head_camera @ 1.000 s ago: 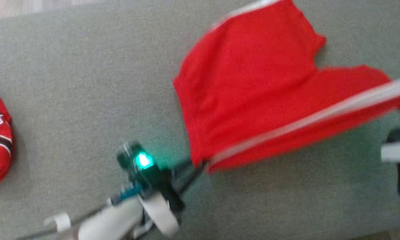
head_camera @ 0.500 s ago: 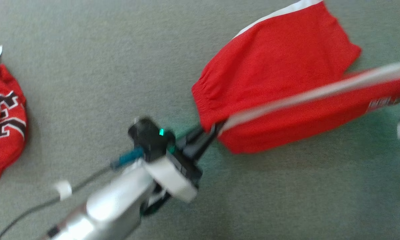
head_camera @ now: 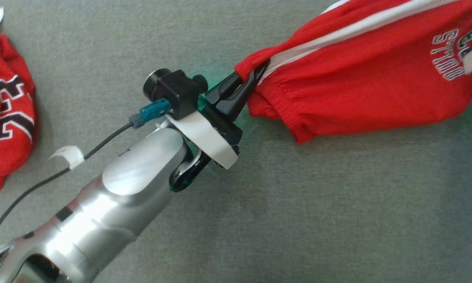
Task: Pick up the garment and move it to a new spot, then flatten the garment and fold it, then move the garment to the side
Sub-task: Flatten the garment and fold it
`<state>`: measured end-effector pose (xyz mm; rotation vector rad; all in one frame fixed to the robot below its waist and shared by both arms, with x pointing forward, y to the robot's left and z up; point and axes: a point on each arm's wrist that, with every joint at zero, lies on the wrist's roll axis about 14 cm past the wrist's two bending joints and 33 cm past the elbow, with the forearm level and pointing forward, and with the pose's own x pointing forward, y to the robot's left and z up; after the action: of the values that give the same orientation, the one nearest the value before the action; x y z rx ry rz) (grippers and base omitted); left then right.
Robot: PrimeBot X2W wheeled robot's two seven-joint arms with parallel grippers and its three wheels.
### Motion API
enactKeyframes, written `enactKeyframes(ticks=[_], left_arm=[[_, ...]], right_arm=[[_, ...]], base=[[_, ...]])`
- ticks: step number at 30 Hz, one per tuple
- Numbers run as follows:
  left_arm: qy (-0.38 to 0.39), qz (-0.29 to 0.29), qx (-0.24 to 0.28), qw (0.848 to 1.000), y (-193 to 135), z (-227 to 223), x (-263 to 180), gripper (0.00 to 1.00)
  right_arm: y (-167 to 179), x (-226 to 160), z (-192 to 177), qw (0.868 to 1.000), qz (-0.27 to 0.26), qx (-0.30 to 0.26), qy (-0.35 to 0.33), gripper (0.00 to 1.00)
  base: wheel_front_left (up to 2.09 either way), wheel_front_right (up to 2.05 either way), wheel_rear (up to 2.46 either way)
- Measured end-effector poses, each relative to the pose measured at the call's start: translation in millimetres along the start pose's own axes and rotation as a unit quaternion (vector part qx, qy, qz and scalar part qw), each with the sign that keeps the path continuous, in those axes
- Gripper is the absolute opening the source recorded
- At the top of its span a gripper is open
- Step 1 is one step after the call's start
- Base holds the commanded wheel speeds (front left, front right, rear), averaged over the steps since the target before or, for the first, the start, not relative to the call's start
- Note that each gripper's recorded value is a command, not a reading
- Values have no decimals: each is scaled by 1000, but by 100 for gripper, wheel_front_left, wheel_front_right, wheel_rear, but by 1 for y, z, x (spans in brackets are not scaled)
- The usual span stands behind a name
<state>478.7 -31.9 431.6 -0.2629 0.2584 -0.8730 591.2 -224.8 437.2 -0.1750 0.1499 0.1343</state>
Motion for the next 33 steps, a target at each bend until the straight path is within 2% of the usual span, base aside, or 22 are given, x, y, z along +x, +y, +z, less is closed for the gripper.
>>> enactKeyframes(ticks=[3, 4, 5, 6, 7, 11, 14, 19, 22, 26, 30, 31, 32, 33], left_arm=[[10, 9, -1, 1000, 8, -8, -1, 0], [9, 10, -2, 1000, 8, -8, -2, 0], [9, 10, -2, 1000, 8, -8, -2, 0], [10, 11, -4, 1000, 9, -9, -3, 0], [5, 13, -4, 1000, 10, -8, -3, 100], [-6, 28, -3, 1000, 17, -2, -4, 100], [-43, 59, 33, 997, 25, 24, -4, 100], [-117, 130, 89, 981, 30, 63, -24, 100], [-127, 173, 93, 972, 27, 57, -49, 100], [-146, 227, 88, 959, 22, 57, -81, 100], [-159, 266, 84, 947, 19, 58, -109, 100], [-158, 274, 83, 945, 18, 56, -115, 100], [-157, 282, 82, 943, 18, 54, -121, 100], [-156, 288, 82, 941, 17, 52, -126, 100]], right_arm=[[11, 17, -9, 1000, 14, 7, 6, 0], [14, 21, -12, 1000, 15, 17, 8, 15], [14, 21, -12, 1000, 15, 17, 8, 42], [19, 25, -15, 999, 19, 27, 10, 94], [26, 29, -19, 998, 25, 48, 13, 100], [28, 31, -20, 998, 27, 54, 13, 100], [24, 30, -14, 998, 25, 57, 6, 100], [21, 18, -13, 996, 22, 83, 14, 100], [16, -1, -40, 992, 18, 95, 75, 100], [6, -27, -79, 981, 7, 105, 165, 100], [17, -35, -91, 967, 15, 136, 216, 99], [20, -35, -90, 965, 19, 142, 222, 27], [23, -34, -87, 963, 22, 151, 221, 0], [27, -35, -84, 962, 26, 161, 220, 0]], base=[[0, 0, 0], [0, 0, 0], [0, 0, 0], [0, 0, 0], [0, 0, 0], [0, 0, 0], [0, 0, 0], [0, 0, 0], [0, 0, 0], [0, 0, 0], [0, 0, 0], [0, 0, 0], [0, 0, 0], [0, 0, 0]])
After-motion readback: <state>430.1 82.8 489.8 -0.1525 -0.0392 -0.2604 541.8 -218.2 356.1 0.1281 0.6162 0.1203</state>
